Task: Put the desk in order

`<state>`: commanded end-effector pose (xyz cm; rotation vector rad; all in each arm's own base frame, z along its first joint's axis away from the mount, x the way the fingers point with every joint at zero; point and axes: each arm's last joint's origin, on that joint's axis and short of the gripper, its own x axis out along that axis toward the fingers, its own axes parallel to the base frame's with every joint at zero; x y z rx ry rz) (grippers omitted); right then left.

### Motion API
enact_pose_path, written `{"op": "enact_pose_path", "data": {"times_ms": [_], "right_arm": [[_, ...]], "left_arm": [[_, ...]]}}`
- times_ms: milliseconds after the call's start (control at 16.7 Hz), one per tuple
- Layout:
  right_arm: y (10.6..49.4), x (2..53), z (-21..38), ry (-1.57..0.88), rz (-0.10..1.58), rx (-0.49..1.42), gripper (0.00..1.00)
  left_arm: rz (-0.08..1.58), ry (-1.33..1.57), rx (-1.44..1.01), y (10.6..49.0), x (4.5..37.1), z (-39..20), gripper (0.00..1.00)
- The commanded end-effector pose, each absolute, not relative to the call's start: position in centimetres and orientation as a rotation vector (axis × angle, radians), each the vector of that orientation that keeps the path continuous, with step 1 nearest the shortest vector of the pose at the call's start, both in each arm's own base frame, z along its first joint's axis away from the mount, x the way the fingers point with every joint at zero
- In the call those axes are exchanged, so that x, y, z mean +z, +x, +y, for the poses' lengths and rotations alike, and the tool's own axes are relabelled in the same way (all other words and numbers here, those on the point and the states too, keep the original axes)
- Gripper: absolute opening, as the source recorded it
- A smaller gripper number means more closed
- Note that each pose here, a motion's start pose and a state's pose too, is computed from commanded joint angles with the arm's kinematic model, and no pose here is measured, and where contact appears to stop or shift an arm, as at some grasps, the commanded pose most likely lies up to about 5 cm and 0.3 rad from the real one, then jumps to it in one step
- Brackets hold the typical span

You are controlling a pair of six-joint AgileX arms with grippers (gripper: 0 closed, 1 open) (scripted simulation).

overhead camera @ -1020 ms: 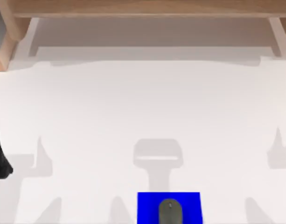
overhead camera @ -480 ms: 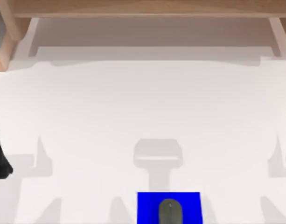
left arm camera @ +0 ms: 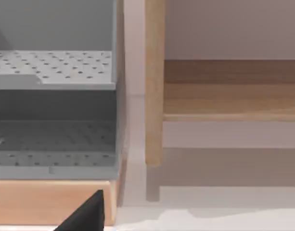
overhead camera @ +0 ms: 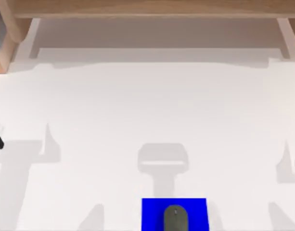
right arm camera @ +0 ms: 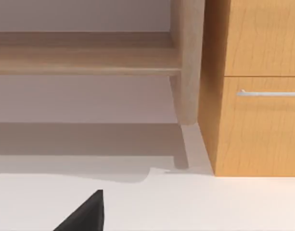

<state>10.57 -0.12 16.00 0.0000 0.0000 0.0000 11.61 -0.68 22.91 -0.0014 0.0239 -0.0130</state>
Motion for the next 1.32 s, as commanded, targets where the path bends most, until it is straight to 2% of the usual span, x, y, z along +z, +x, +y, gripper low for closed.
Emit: {"op": "enact_pose_path", "data": {"times_ms": [300, 600, 780, 1020, 1320], "right_arm": [[10.6, 16.0, -0.1, 0.0, 0.0, 0.0, 1.0], [10.6, 16.0, -0.1, 0.0, 0.0, 0.0, 1.0], [10.6, 16.0, -0.1, 0.0, 0.0, 0.0, 1.0], [10.6, 16.0, -0.1, 0.0, 0.0, 0.0, 1.0], [10.6, 16.0, -0.1, 0.0, 0.0, 0.0, 1.0]], "left_arm": [[0.01, -0.008, -0.017, 16.6, 33.4, -2.1, 1.0], [0.007, -0.011, -0.022, 25.2, 40.9, -5.4, 1.0], [0.01, -0.009, -0.024, 30.7, 42.9, -8.3, 1.0], [0.016, -0.004, -0.023, 36.9, 43.3, -12.2, 1.0], [0.0, -0.006, -0.019, 40.8, 43.1, -15.3, 1.0]]}}
